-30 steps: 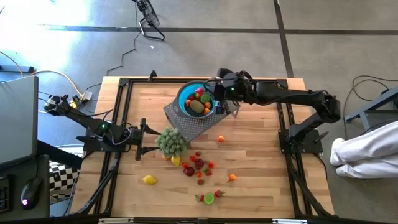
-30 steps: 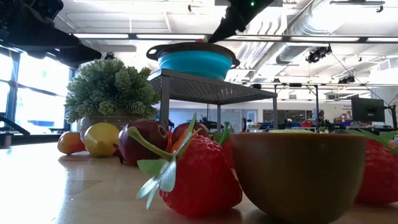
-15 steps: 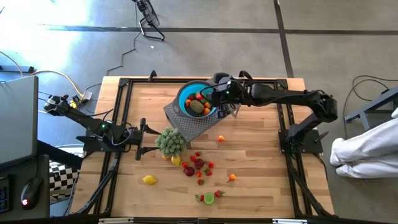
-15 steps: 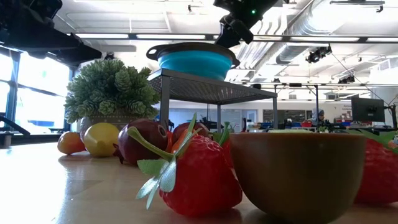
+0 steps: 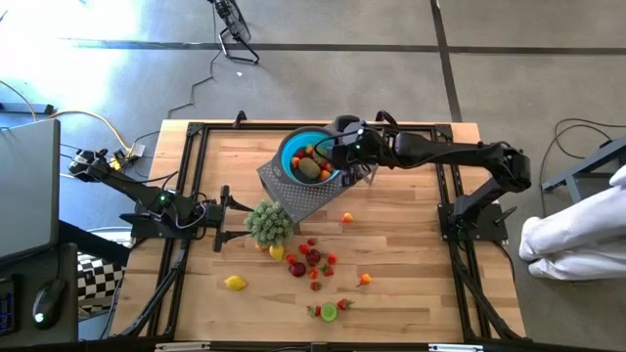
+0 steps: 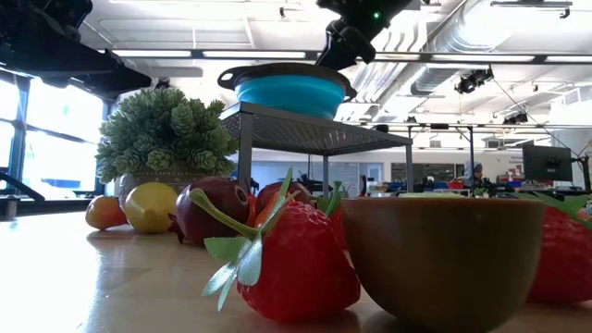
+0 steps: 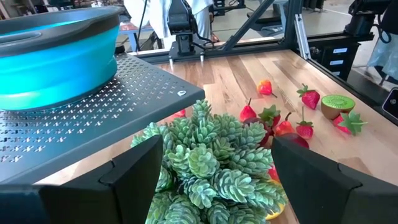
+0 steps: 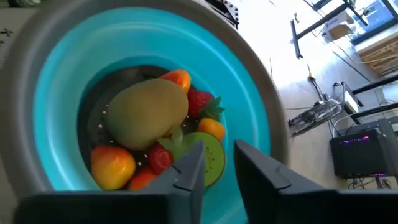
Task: Pick & Place Fruit
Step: Put the strawberry into the blue strainer bowl on the shelf, then put the pear into the blue strainer bowl on the shelf
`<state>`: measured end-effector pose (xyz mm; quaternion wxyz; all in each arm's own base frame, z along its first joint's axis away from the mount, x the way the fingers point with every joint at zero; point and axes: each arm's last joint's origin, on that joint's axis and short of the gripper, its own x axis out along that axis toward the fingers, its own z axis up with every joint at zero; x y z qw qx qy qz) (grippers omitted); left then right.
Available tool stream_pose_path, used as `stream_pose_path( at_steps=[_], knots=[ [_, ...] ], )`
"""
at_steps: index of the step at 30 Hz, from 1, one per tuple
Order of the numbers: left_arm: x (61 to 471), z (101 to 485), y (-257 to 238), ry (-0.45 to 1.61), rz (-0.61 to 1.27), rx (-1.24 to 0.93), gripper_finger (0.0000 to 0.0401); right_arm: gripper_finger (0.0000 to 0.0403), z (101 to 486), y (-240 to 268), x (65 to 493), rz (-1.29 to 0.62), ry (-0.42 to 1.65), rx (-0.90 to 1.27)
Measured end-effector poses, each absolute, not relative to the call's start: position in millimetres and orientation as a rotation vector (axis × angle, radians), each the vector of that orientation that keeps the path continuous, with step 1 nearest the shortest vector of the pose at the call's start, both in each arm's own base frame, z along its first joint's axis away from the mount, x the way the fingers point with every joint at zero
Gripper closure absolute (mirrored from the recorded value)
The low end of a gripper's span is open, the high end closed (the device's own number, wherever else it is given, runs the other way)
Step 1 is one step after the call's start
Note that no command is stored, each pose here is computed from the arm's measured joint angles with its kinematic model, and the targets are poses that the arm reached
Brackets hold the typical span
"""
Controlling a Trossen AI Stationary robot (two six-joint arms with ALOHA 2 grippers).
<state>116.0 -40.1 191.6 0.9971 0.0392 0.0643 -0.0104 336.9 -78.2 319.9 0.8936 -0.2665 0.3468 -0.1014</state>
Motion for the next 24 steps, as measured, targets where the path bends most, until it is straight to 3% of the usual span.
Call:
stream_pose_path(
  at_steps=[3, 6, 17, 24],
  knots=[
    [116, 192, -40, 0.129, -0.021, 0.079, 0.0107, 0.0292, 320, -75, 338, -0.225, 0.719, -0.564],
    [116, 192, -40, 0.129, -0.021, 0.078, 0.0107, 0.0292, 321, -70, 338, -0.267, 0.732, -0.586],
    [116, 192, -40, 0.129, -0.022, 0.075, 0.0107, 0.0392, 335, -51, 324, -0.267, 0.732, -0.604],
    [116, 191, -40, 0.129, -0.023, 0.074, 0.0107, 0.0395, 344, -44, 304, -0.289, 0.755, -0.457]
  ],
)
